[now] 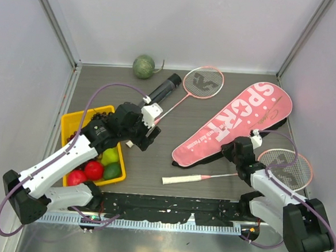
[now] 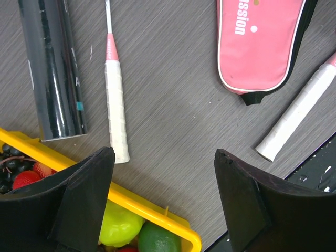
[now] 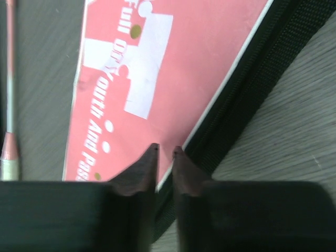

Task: Pack up the badminton gear

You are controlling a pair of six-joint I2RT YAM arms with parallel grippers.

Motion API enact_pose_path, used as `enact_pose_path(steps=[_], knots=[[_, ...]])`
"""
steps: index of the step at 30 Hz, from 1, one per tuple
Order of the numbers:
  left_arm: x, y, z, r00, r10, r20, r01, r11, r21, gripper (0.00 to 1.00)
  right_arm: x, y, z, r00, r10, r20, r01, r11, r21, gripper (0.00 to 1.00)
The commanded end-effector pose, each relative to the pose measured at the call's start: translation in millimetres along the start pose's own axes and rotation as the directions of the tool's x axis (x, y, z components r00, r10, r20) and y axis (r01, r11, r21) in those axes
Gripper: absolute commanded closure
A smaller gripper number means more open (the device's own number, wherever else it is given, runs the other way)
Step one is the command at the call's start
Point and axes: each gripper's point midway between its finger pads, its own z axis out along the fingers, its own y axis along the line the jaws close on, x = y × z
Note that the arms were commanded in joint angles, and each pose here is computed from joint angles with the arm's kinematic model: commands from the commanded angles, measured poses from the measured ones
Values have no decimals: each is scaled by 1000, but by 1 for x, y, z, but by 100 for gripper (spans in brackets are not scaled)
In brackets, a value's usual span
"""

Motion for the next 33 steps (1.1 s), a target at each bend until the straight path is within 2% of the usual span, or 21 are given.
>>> enact_pose_path(steps=[1,2,5,8,11,12,15,16,19,26,33], knots=[[-21,0,-7,996,4,86,-4,1000,-1,22,-23,19,0,996,-11,94,17,997,-71,90],[-22,-2,-7,996,2,93,-3,1000,10,24,-25,19,-1,995,-12,102,19,997,-70,95],[-30,-12,-6,994,14,107,-19,999,39,25,-37,30,-8,991,-32,132,46,994,-97,95],[-42,-17,-2,993,12,119,-14,1000,15,30,-49,44,-17,986,-55,155,75,989,-127,95],[-53,-32,9,990,-23,142,16,999,48,29,-49,35,-23,990,9,140,1,997,-74,94],[-56,-36,14,989,-29,147,21,998,60,28,-48,32,-23,989,40,139,-31,998,-62,88],[-64,-43,19,987,-36,155,24,996,84,28,-47,23,-15,990,25,137,-22,999,-27,78],[-67,-43,19,987,-40,156,27,996,85,28,-41,19,-10,994,4,108,-3,1000,-14,71],[-70,-47,19,989,-39,146,25,995,97,27,-41,4,-1,996,44,73,-47,998,33,58],[-63,-49,24,992,-32,121,20,995,97,26,-48,-9,11,992,82,100,-87,995,50,53],[-57,-53,27,992,-24,127,11,994,109,24,-45,-21,26,990,121,68,-126,989,78,54]])
